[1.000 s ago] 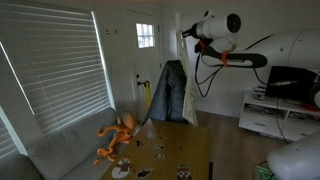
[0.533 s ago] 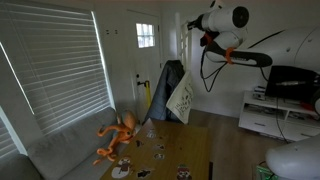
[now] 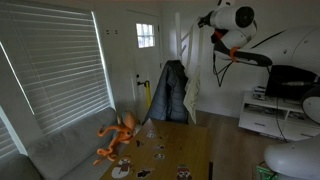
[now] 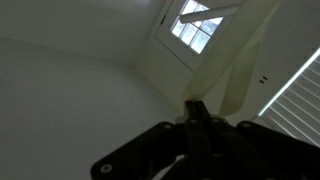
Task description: Put the white bag on the brown table
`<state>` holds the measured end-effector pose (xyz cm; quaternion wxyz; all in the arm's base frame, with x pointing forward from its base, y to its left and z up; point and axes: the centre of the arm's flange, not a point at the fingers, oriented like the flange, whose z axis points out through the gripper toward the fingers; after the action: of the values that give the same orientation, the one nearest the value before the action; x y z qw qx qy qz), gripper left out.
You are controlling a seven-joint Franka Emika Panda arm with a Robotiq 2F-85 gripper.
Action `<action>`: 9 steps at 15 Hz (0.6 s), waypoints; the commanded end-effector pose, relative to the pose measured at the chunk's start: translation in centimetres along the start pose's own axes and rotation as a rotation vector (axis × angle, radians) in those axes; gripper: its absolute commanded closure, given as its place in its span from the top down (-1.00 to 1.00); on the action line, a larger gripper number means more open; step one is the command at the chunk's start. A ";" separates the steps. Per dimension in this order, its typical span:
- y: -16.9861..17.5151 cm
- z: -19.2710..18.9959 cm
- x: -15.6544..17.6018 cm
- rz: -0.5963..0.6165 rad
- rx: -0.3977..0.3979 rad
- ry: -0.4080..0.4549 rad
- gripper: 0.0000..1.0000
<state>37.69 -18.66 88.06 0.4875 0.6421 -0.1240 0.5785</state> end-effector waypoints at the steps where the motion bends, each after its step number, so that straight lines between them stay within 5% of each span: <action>1: 1.7 0.4 -0.2 -0.061 -0.106 0.031 -0.99; 9: 3.6 0.7 -1.1 -0.201 -0.187 0.002 -0.99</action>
<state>35.56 -21.86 88.27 0.5696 0.6149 -0.1235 0.5312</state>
